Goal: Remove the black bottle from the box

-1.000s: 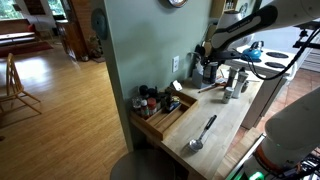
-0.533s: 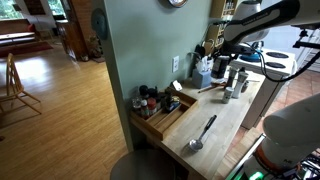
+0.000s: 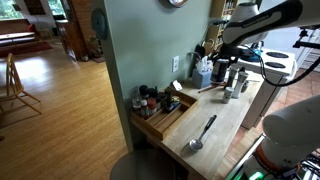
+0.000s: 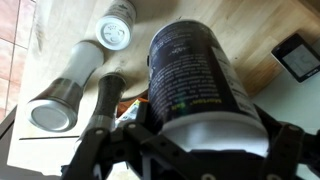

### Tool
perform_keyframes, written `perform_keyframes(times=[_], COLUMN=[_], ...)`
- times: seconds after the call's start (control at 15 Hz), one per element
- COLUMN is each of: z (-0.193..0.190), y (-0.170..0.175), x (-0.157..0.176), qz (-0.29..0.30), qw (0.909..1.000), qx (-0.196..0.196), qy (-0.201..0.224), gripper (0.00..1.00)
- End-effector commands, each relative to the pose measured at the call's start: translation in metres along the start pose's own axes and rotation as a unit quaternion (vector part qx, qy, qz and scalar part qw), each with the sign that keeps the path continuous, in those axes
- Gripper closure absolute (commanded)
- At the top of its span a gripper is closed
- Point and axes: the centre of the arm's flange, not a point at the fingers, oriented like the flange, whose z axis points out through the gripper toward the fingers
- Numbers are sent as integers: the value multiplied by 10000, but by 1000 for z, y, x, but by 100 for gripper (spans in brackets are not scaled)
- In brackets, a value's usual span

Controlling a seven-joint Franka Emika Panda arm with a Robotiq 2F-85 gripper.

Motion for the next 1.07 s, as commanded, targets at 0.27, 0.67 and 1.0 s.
perform_keyframes(times=[0.27,0.67,1.0], z=[46,101,126], y=[-2,41,67], x=[1,18,23], qz=[203,1125,1481], qw=[9996,9933,9875], qx=[-131,207,251], qy=[-140,138,484], gripper=[31,31,31])
